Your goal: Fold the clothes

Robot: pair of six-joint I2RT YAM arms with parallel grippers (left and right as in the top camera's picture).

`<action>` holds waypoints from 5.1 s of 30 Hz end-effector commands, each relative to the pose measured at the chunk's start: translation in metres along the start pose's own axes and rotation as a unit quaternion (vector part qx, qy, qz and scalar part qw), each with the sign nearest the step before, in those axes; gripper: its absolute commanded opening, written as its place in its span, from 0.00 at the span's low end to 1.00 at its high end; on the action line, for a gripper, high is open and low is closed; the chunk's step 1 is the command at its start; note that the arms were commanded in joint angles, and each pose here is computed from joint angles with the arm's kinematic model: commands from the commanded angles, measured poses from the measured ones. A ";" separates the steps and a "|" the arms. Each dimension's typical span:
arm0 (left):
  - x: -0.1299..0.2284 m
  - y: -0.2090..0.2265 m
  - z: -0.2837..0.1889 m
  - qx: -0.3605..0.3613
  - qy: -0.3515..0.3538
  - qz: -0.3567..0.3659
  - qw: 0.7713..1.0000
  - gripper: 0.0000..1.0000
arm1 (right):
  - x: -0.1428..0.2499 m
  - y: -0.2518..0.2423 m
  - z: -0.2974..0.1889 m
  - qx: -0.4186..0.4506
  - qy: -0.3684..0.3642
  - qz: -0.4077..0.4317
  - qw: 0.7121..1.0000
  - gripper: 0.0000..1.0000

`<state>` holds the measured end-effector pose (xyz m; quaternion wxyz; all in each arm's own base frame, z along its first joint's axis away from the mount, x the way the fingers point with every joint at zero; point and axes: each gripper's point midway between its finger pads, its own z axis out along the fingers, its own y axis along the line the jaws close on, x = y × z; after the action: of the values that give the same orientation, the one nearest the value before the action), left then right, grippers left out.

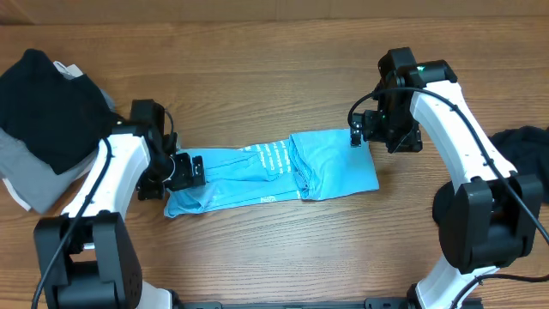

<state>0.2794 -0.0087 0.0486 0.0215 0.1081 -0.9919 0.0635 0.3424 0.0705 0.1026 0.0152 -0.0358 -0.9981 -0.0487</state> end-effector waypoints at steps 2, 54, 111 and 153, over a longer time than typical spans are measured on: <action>-0.003 0.009 0.028 -0.005 0.015 -0.016 1.000 1.00 | -0.002 0.007 -0.013 -0.017 -0.017 -0.001 1.000 1.00; -0.079 -0.120 -0.116 0.060 -0.048 0.080 0.994 0.06 | -0.007 -0.008 -0.009 0.025 -0.029 -0.004 0.999 1.00; 0.007 -0.170 -0.039 0.016 0.183 0.073 0.980 0.52 | 0.002 0.054 -0.017 -0.153 -0.018 -0.127 0.980 1.00; -0.007 -0.126 0.008 0.015 -0.077 -0.164 0.983 0.56 | 0.007 0.037 -0.012 -0.105 -0.006 -0.121 0.987 1.00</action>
<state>0.3124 -0.1397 0.0596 -0.0337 0.2535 -0.9636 0.0777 0.3384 0.1062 0.1098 0.0144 0.0776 -0.9845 -0.1564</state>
